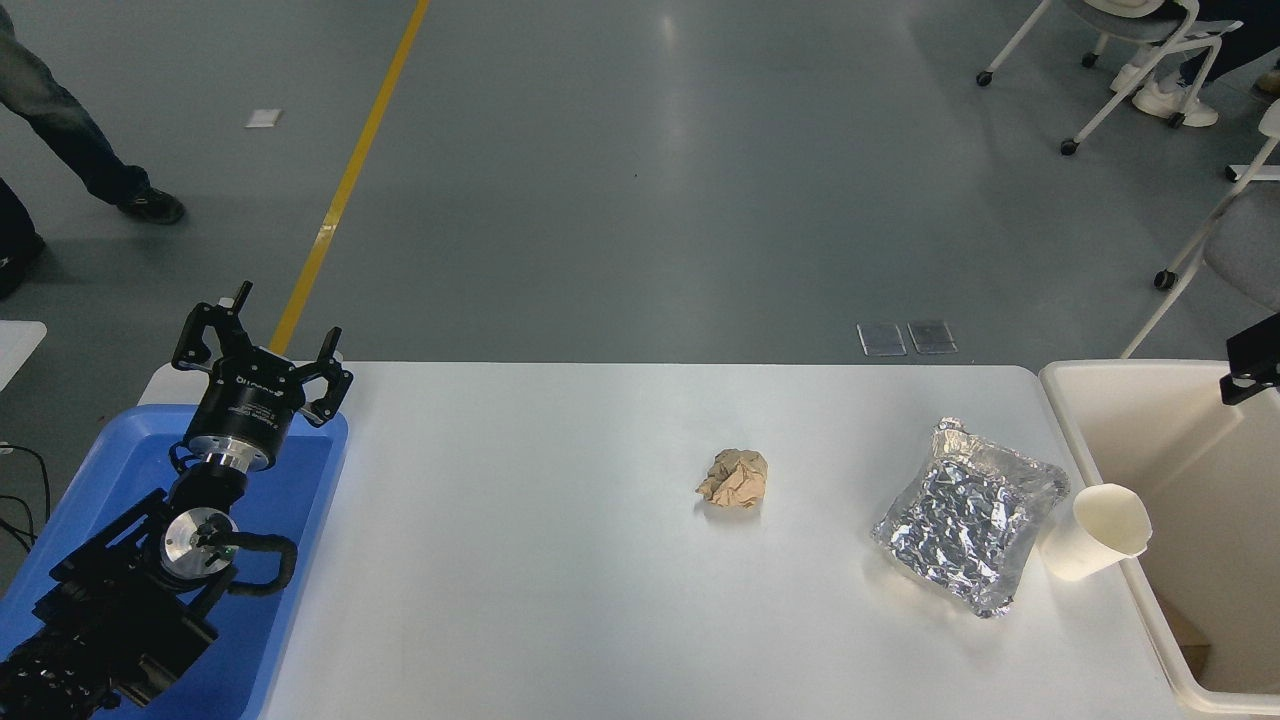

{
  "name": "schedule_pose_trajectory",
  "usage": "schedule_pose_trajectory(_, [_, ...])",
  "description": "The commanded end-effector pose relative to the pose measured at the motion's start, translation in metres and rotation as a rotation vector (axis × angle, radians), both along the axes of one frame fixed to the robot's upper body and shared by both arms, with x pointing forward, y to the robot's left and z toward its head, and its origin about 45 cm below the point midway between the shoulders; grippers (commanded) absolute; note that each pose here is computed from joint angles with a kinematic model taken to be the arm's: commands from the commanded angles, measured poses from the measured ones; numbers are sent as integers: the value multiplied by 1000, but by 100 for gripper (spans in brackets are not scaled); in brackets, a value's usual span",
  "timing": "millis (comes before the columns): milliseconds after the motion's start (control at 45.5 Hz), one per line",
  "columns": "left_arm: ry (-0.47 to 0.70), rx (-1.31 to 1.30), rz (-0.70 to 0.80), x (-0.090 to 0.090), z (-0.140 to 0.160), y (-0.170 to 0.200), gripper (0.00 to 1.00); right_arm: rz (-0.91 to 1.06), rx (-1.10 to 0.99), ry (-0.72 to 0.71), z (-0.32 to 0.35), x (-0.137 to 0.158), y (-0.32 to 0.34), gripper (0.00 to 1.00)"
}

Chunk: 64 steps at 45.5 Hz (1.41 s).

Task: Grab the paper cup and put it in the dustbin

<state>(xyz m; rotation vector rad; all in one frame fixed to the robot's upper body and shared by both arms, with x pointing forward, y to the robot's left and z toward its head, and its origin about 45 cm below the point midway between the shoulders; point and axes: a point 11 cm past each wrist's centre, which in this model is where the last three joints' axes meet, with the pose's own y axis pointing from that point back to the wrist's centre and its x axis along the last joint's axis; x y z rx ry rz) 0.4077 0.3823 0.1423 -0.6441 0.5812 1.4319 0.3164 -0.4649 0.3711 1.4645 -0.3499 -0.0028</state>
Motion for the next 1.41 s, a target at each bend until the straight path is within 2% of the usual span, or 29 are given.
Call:
schedule_pose_trajectory(0, [1, 0, -1, 0, 0, 0, 99, -48, 80, 22, -28, -7, 2, 100])
schedule_pose_trajectory(242, [0, 1, 0, 0, 0, 0, 99, -181, 208, 32, -74, -16, -4, 100])
schedule_pose_trajectory(484, [0, 1, 0, 0, 0, 0, 99, -332, 232, -5, -112, -16, -30, 100])
schedule_pose_trajectory(967, [0, 1, 0, 0, 0, 0, 99, -265, 112, -69, -167, -20, -55, 100])
schedule_pose_trajectory(1385, [1, 1, 1, 0, 0, 0, 99, -213, 118, -146, -209, -10, -44, 100])
